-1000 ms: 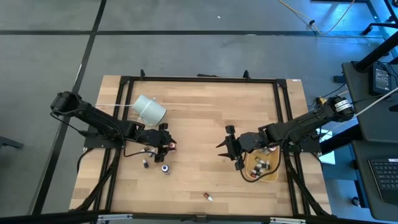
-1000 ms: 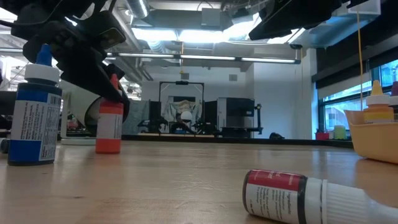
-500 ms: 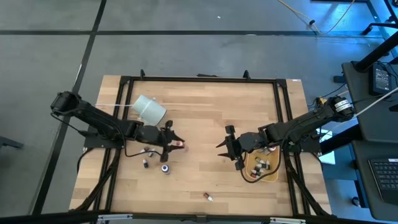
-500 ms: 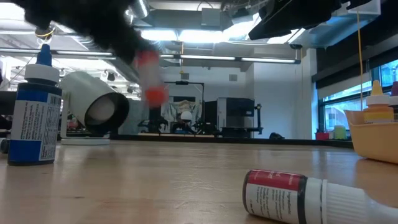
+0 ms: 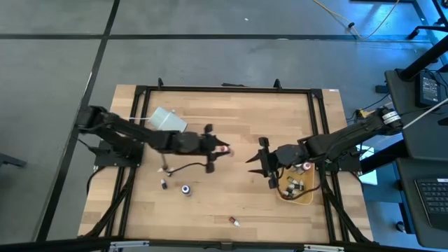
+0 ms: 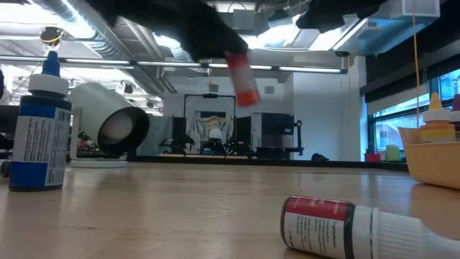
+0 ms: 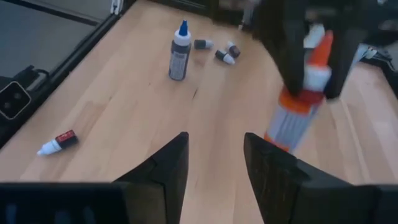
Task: Pick & Place food coloring
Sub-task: Put the large orange food coloring bottle into the yellow bin
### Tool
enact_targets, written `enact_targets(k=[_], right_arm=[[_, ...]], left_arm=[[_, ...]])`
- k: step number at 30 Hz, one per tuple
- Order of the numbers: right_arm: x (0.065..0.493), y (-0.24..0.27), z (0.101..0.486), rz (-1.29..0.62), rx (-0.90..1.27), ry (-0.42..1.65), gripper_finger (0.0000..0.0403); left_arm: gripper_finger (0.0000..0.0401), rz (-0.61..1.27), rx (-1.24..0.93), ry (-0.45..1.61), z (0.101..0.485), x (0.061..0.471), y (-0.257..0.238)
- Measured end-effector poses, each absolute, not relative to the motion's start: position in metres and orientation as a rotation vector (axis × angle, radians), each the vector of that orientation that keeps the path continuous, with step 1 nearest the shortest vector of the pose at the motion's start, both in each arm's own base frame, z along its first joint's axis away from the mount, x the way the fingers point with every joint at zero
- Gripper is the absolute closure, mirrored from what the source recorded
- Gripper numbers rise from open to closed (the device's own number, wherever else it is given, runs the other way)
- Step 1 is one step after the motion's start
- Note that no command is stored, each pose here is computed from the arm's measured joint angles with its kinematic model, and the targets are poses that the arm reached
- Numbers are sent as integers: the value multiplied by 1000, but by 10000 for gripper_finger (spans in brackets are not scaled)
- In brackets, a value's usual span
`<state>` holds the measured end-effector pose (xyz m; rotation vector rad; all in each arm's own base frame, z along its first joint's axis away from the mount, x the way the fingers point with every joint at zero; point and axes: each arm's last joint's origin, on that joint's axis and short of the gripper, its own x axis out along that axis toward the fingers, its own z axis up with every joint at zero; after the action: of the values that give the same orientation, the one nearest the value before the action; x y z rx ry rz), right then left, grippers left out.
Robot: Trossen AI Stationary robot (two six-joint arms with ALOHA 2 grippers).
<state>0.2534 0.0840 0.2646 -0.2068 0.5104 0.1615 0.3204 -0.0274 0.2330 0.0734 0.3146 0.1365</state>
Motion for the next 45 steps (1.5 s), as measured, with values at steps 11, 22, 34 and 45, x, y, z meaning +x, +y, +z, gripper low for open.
enact_targets(k=[11,22,34,45], right_arm=[[246,82,262,148,-163,581,246],[245,82,261,150,-168,601,246],[244,82,259,149,-170,618,246],[244,81,258,148,-172,626,246]], left_arm=[[278,114,56,378,205,402,1],[275,104,4,454,169,427,14],[270,106,-3,532,162,423,14],[268,106,-2,534,162,423,14]])
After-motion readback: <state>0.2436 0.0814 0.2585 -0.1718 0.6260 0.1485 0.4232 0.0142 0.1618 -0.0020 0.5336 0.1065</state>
